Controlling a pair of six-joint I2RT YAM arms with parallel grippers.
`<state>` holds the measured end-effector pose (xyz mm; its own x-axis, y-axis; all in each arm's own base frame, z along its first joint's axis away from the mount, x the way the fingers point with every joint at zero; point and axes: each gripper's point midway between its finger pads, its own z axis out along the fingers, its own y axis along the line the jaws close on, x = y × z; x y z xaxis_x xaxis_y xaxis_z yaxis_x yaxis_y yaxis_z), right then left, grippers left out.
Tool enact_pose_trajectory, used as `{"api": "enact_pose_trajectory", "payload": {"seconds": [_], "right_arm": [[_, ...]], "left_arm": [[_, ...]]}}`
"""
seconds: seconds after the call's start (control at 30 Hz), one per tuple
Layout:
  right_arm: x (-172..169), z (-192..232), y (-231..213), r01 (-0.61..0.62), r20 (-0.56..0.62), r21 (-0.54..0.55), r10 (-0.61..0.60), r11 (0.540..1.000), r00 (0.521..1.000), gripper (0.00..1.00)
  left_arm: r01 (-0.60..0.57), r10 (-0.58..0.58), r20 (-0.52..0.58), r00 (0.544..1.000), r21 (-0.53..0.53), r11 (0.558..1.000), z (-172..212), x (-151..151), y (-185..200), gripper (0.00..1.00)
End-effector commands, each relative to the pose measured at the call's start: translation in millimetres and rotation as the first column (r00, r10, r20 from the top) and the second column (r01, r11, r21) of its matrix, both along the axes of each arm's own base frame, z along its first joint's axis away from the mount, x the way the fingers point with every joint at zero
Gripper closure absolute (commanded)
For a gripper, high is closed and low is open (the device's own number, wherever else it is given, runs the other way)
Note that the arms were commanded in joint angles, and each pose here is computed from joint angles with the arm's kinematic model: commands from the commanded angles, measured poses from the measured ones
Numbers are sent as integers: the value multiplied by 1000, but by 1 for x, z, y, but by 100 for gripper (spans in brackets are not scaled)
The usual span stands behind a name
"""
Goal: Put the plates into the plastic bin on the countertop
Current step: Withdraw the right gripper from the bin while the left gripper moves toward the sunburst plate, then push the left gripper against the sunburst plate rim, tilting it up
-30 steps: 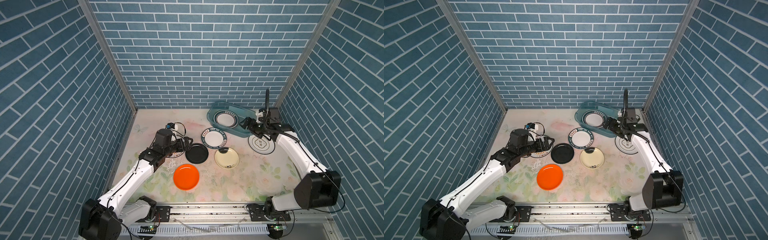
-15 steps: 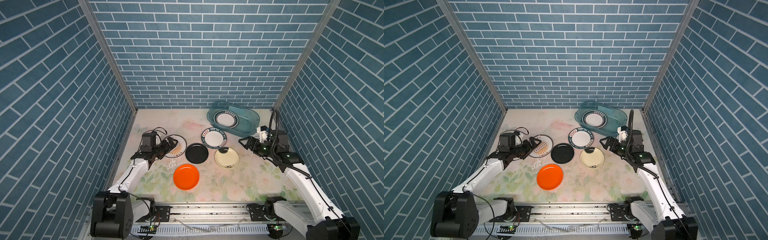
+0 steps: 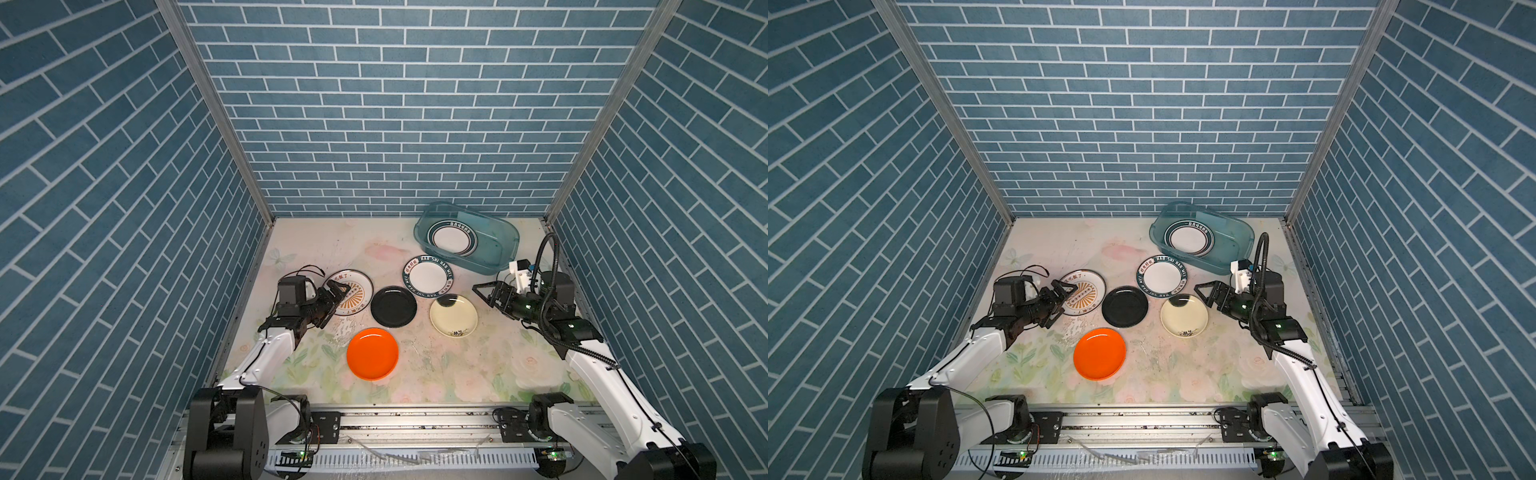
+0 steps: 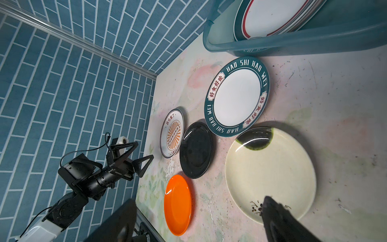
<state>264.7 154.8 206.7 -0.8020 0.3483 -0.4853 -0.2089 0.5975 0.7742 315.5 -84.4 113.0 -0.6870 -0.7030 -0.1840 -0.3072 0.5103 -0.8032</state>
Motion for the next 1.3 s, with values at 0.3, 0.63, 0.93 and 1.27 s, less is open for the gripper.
{"api": "enact_pose_trajectory", "payload": {"seconds": [0.3, 0.63, 0.93, 1.27], "right_arm": [[-13, 1, -1, 0, 0, 16, 0, 1000, 1000, 9], [-16, -1, -3, 14, 5, 12, -14, 1000, 1000, 10], [-22, -3, -5, 30, 3, 27, -30, 999, 1000, 10], [-24, -6, -7, 39, -4, 29, -39, 999, 999, 10]], "left_arm": [[-126, 124, -50, 991, -36, 991, -27, 2, 15, 0], [-125, 121, -111, 986, -30, 992, -59, 5, 16, 0], [-143, 132, -142, 981, -70, 987, -80, 9, 13, 1], [-160, 158, -159, 974, 3, 987, -105, 12, 23, 15]]}}
